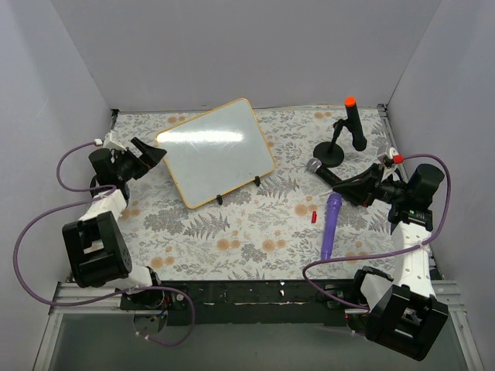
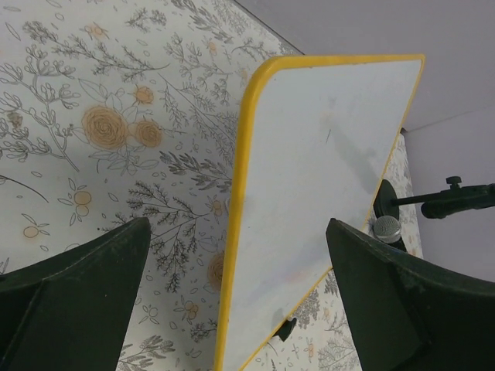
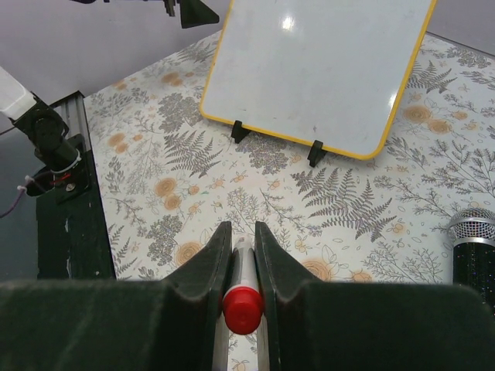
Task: Write a sentence on the whiteboard
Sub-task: Pick up the whiteboard from the whiteboard stand, then write a sentence on the whiteboard.
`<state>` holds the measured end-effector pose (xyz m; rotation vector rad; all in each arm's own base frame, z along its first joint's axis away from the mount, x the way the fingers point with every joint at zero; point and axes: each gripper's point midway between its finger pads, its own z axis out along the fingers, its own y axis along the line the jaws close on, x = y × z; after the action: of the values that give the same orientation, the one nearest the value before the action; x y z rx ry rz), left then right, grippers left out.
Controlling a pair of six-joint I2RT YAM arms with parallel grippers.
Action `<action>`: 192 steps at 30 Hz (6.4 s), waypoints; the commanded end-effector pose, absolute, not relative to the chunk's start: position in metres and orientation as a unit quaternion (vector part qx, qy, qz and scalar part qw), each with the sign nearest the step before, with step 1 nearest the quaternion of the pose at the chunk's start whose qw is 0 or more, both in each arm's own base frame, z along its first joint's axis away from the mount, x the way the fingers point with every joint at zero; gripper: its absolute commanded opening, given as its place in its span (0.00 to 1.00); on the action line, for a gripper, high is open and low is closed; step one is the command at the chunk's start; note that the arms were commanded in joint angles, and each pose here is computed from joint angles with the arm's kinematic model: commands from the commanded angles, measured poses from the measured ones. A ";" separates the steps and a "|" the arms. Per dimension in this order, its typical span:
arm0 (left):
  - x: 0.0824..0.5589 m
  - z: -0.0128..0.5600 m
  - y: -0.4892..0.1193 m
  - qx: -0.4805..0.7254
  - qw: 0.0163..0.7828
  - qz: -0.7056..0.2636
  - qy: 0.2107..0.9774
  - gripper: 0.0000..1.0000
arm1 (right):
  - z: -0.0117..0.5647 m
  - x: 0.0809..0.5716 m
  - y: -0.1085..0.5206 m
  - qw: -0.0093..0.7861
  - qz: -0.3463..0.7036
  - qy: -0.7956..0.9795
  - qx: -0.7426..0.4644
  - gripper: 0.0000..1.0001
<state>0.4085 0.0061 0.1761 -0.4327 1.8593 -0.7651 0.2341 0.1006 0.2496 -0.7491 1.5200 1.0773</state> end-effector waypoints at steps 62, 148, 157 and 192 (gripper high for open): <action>0.429 0.219 -0.059 0.032 0.508 -0.535 0.674 0.00 | 0.247 0.236 0.100 0.544 0.446 0.628 -0.331 0.01; 0.296 0.256 -0.215 0.089 0.580 -0.538 0.605 0.00 | 0.241 0.243 0.096 0.539 0.443 0.634 -0.334 0.01; 0.295 0.261 -0.219 0.067 0.584 -0.553 0.591 0.00 | 0.251 0.245 0.087 0.513 0.399 0.680 -0.340 0.01; 0.294 0.249 -0.222 0.031 0.547 -0.524 0.652 0.00 | 0.273 0.215 0.262 0.409 0.390 0.578 -0.588 0.01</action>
<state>0.2950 -0.2226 0.2008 0.0224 1.7004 -1.2461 0.2076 0.2553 0.2532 -1.4865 1.5041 1.0330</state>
